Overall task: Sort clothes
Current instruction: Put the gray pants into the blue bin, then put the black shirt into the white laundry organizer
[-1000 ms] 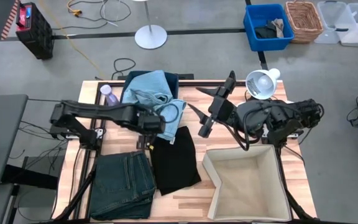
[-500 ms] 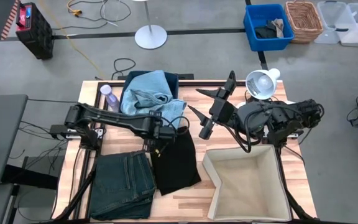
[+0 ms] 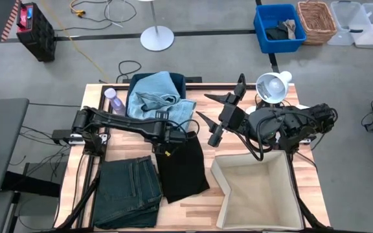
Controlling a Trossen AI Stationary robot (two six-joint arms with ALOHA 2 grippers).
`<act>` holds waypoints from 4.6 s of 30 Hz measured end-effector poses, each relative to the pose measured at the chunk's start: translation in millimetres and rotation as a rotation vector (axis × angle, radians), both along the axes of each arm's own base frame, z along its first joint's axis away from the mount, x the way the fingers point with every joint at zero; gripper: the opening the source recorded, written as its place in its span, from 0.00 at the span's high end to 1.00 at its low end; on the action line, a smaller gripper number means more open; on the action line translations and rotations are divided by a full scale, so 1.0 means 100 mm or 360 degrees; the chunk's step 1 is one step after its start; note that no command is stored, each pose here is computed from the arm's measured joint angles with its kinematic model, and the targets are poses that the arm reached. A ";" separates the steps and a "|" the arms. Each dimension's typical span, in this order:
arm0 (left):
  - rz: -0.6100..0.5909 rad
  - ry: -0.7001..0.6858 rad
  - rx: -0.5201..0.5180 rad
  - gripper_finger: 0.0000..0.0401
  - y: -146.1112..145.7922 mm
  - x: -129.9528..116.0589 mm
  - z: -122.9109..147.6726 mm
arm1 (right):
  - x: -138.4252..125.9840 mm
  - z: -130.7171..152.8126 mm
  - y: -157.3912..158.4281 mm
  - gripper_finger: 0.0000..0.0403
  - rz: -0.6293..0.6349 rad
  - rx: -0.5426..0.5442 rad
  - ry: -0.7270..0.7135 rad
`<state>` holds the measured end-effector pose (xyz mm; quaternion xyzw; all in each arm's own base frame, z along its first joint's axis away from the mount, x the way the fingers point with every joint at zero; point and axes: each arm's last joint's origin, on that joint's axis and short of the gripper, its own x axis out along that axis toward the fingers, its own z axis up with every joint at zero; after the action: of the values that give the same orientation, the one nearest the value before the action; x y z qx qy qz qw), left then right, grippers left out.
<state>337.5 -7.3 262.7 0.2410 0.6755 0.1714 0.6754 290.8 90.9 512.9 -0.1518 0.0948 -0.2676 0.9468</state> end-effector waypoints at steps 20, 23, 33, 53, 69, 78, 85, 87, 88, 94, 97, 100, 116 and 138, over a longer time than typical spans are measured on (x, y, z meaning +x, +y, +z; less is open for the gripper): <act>0.0728 -0.0824 -0.0008 0.95 0.61 -0.69 1.19 | 0.00 0.02 0.00 0.33 -0.0004 0.0004 -0.0033; 0.0836 -0.0827 0.0013 0.95 0.81 -0.73 1.19 | 0.00 0.03 0.00 0.33 -0.0004 0.0008 -0.0042; 0.1106 -0.0638 -0.0141 0.95 1.42 -0.61 0.84 | -0.01 0.06 0.07 0.33 0.0033 0.0029 -0.0096; 0.1043 -0.0449 -0.0289 0.66 1.67 -0.43 0.60 | -0.03 0.08 0.13 0.33 0.0071 0.0022 -0.0115; 0.0846 -0.1378 -0.0549 0.41 1.18 -1.17 1.79 | -0.02 0.08 0.11 0.33 0.0056 0.0021 -0.0115; 0.0840 -0.1083 -0.0677 0.64 1.16 -0.68 1.10 | -0.01 0.08 0.05 0.33 0.0027 0.0007 -0.0111; 0.0877 -0.0947 -0.0706 0.80 1.30 -0.47 0.64 | -0.01 0.08 0.06 0.33 0.0028 0.0013 -0.0115; 0.0955 -0.0906 -0.0695 0.83 1.39 -0.46 0.51 | -0.01 0.08 0.06 0.33 0.0031 0.0014 -0.0116; 0.0999 -0.0898 -0.0692 0.85 1.44 -0.47 0.45 | -0.01 0.08 0.07 0.33 0.0033 0.0015 -0.0117; 0.1227 -0.0937 -0.0669 0.91 1.71 -0.63 0.20 | -0.02 0.08 0.10 0.33 0.0050 0.0026 -0.0127; 0.1270 -0.0947 -0.0656 0.91 1.80 -0.69 0.12 | -0.03 0.08 0.11 0.33 0.0059 0.0027 -0.0127; 0.1298 -0.0928 -0.0678 0.88 1.84 -0.73 0.02 | -0.03 0.08 0.12 0.33 0.0060 0.0028 -0.0127; 0.1257 -0.1079 -0.0854 0.46 1.78 -0.81 0.02 | -0.03 0.08 0.12 0.33 0.0060 0.0020 -0.0122; 0.0851 -0.1912 -0.0721 0.58 0.74 -1.87 1.52 | -0.32 0.25 0.14 0.33 0.0182 0.0014 -0.0175</act>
<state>150.1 67.1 414.5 -0.2173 0.2400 0.2904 0.9005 258.4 104.5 538.1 -0.1379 0.0350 -0.2206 0.9649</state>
